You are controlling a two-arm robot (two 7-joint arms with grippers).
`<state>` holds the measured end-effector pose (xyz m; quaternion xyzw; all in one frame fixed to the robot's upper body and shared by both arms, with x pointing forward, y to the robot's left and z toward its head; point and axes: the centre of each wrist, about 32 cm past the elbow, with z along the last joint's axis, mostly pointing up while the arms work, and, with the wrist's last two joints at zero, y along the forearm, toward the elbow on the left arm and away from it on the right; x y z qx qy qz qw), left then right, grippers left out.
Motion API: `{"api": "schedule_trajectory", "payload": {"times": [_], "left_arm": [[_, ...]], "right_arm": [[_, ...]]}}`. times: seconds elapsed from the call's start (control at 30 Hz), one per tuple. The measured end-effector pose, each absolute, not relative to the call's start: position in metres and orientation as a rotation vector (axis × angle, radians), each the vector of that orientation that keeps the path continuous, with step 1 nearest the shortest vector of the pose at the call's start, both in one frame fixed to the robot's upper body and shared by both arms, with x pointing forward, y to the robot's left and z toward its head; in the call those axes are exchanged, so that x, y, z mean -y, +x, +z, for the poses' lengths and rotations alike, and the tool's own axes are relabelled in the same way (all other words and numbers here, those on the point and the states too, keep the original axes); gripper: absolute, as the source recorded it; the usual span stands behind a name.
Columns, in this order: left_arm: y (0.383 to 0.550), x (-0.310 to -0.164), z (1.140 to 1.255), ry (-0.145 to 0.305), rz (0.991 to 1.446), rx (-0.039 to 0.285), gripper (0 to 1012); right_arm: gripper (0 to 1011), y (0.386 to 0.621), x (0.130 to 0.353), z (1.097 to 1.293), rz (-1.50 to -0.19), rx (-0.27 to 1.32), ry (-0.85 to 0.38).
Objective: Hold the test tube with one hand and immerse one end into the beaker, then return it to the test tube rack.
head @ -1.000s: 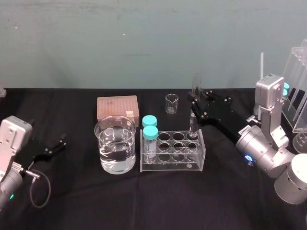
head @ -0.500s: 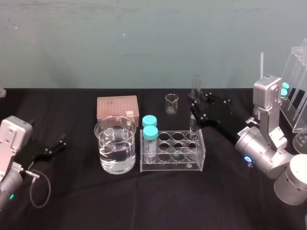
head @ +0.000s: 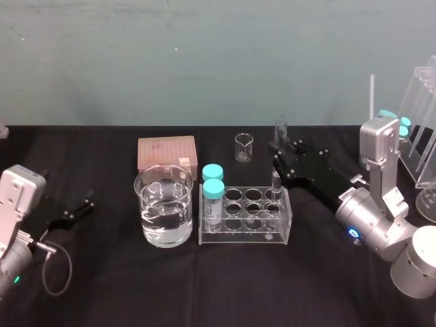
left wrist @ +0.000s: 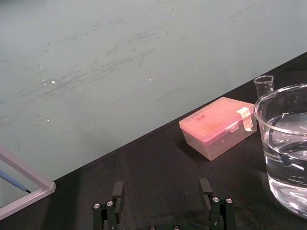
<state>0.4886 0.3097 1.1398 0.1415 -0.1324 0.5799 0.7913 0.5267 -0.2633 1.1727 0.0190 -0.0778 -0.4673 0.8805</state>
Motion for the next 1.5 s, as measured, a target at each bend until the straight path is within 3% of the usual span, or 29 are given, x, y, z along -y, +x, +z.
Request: {"api": "schedule_trajectory", "payload": {"times": [1.5], "left_arm": [[0.489,-0.310,1.140,0.304,1.248,0.285,1000]], "right_arm": [[226,0.527,0.264,1.157,-0.974,0.136,0.010]]}}
